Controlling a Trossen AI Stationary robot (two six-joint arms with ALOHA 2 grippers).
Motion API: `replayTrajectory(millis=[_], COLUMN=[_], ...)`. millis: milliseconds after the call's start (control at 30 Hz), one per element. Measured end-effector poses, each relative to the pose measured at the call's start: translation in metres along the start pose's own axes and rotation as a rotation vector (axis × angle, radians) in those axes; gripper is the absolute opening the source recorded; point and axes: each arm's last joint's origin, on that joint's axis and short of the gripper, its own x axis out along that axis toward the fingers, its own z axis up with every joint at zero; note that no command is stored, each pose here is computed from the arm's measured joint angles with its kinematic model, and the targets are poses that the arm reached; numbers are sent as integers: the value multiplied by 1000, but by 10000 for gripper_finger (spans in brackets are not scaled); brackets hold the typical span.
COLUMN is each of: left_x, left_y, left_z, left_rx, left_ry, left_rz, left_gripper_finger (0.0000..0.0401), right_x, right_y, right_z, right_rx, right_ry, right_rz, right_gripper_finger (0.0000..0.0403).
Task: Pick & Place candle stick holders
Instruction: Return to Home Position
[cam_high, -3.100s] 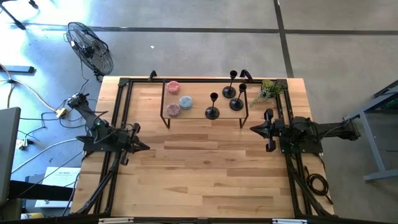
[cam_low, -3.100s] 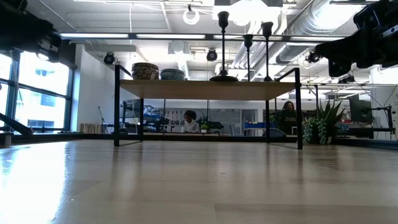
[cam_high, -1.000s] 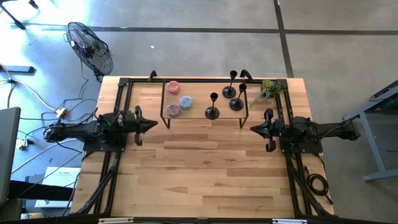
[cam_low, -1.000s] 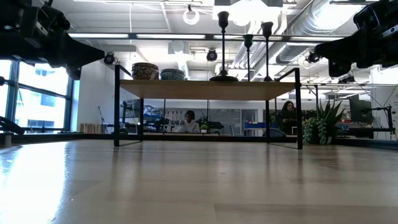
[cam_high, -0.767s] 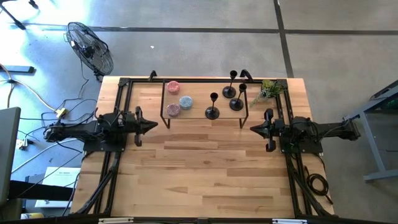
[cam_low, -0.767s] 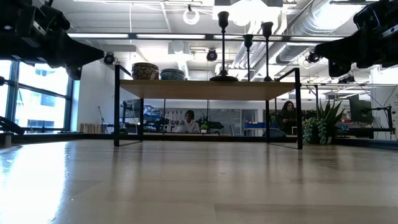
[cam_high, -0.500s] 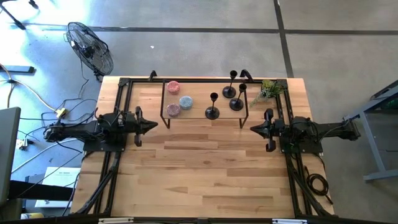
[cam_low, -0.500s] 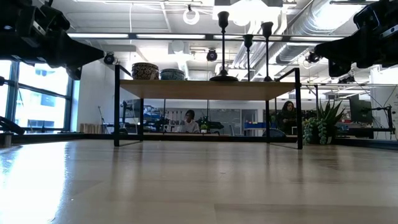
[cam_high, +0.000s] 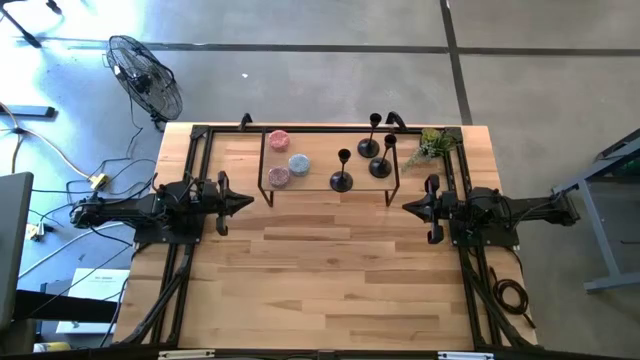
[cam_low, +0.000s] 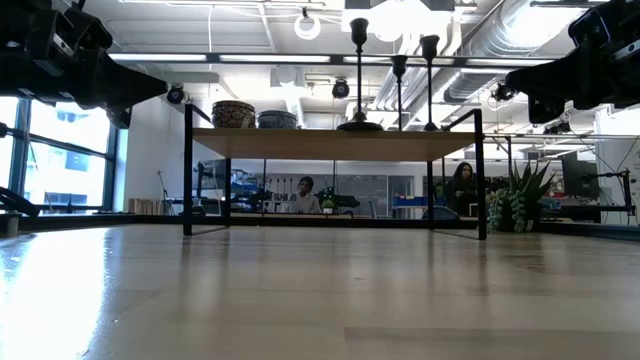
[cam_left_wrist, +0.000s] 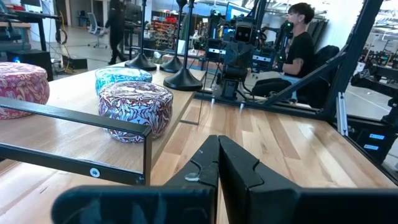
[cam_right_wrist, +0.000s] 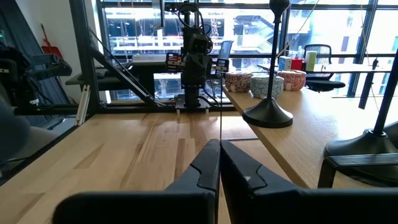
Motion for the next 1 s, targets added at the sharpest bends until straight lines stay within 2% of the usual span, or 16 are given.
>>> replayTrajectory(millis=[1000], left_x=[0], left_y=[0], left_z=[0], left_rx=[0], left_ry=[0], left_rz=[0], left_gripper_finger=[1], right_x=[0], right_y=[0], right_z=[0], right_rx=[0], right_ry=[0], right_rz=[0], right_gripper_finger=[4])
